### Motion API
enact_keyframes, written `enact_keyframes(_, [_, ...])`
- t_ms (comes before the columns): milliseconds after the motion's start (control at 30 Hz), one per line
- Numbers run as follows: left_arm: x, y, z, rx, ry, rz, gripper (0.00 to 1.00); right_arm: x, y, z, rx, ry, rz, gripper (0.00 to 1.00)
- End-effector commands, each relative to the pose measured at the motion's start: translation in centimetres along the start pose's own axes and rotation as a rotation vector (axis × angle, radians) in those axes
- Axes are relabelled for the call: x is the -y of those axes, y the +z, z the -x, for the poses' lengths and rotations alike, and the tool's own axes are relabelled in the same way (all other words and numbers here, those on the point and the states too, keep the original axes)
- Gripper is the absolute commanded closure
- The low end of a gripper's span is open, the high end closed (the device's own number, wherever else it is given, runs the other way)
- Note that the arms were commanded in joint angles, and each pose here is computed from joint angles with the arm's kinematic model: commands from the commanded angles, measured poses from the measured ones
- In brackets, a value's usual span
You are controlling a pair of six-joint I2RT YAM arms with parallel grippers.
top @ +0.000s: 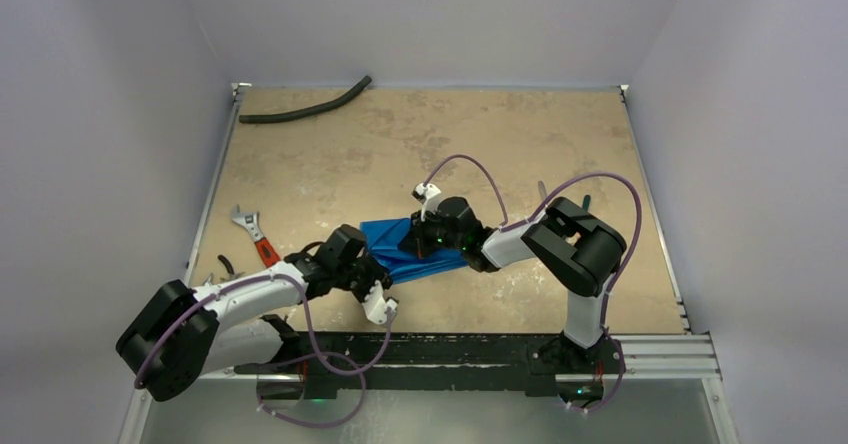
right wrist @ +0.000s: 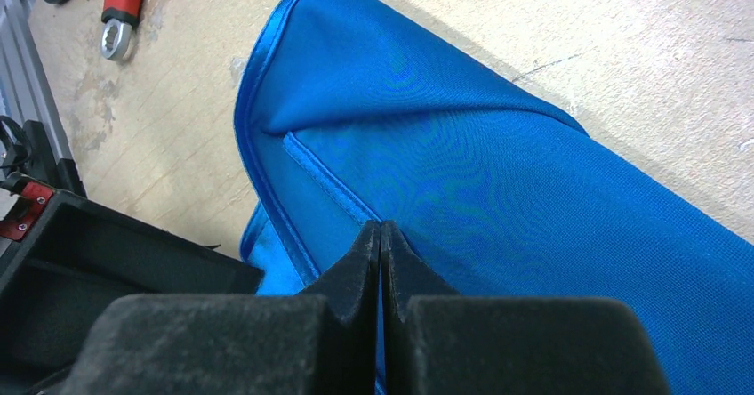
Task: Fold the napkin into a case and place the utensils inside
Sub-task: Pick up the 2/3-rectangle-folded napkin from the center of the board, then pass from the left arm to the right
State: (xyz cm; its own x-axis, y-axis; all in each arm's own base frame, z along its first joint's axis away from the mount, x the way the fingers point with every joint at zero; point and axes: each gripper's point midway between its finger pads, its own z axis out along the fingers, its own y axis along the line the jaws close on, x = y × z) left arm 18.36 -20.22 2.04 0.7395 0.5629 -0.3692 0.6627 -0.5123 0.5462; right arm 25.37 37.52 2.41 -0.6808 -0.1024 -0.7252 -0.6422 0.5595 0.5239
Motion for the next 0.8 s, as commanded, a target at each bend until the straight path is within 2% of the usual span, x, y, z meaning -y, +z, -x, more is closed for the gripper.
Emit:
enact_keyframes(0, [0.6,0.3,0.0,0.003,-0.015,0.007,0.77,0.6,0.1,-1.8,-0.043,0.01,-0.017,1.0])
enact_keyframes(200, [-0.1,-0.3,0.0,-0.011,-0.031,0.049,1.0,1.1,0.0,-2.2,-0.052,0.01,-0.038,1.0])
enact_keyframes(533, [-2.3,-0.9,0.6,0.012,-0.106,0.127,1.0,1.2,-0.5,-2.2,-0.048,-0.004,-0.053,1.0])
enact_keyframes(767, [-2.8,-1.0,0.6,0.008,-0.23,0.12,1.0,-0.5,-1.8,0.4,0.039,-0.078,0.0,1.0])
